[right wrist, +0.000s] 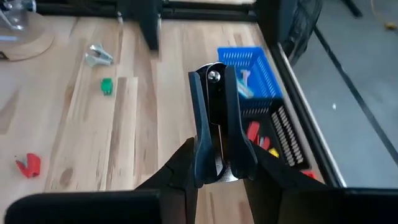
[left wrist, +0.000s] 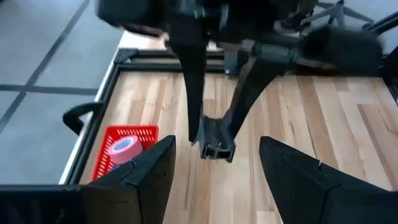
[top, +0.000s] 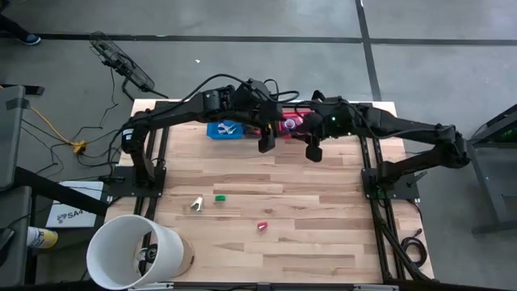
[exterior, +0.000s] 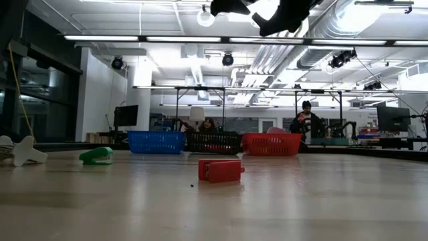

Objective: Pick and place Stapler, Stapler remover, tape
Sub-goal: Put the black staple remover into the blue bin

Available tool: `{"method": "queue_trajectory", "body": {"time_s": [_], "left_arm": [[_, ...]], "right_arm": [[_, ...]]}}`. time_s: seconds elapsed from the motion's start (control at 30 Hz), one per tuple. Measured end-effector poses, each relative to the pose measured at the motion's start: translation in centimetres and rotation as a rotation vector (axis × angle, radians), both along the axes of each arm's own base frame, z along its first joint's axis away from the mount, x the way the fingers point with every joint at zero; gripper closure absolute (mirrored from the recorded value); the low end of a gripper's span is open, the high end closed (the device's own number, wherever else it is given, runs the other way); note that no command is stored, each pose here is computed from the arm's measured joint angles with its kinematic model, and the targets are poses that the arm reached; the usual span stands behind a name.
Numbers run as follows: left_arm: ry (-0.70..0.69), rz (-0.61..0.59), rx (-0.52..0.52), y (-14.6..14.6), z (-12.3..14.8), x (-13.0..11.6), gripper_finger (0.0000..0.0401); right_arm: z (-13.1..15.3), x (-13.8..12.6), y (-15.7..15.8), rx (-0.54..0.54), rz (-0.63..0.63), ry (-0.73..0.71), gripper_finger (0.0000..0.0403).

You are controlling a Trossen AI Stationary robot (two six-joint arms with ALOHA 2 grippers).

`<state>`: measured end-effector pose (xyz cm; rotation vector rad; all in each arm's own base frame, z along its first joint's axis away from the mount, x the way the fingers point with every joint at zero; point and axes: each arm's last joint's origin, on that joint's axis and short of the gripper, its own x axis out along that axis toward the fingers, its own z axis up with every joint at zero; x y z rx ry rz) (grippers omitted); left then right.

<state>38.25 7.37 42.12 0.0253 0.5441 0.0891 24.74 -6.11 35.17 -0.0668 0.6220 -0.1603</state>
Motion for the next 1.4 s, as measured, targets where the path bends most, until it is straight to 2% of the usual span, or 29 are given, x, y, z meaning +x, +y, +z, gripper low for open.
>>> {"method": "queue_trajectory", "body": {"time_s": [0.27,0.57,0.73,1.17,1.27,1.4], "left_arm": [[0.032,0.013,-0.004,0.3,-1.3,1.1,0.0172],[-0.026,0.046,0.030,0.4,-0.8,1.4,0.0172],[-0.004,0.056,0.039,0.5,-0.9,1.3,0.0172],[-0.002,0.070,0.042,0.5,-1.0,1.3,0.0173],[0.006,0.075,0.043,0.5,-1.0,1.2,0.0184],[0.021,0.073,0.040,0.5,-1.1,1.1,0.0224]], "right_arm": [[0.3,-0.1,-1.1,-0.027,0.051,-0.039,0.0315],[0.5,0.0,-1.7,-0.020,0.055,-0.068,0.0315],[0.9,0.3,-1.7,-0.021,0.085,-0.125,0.0315],[0.8,0.3,-1.7,-0.030,0.098,-0.114,0.0315],[0.8,0.3,-1.7,-0.031,0.099,-0.113,0.0315],[0.8,0.3,-1.7,-0.036,0.101,-0.112,0.0315]]}}
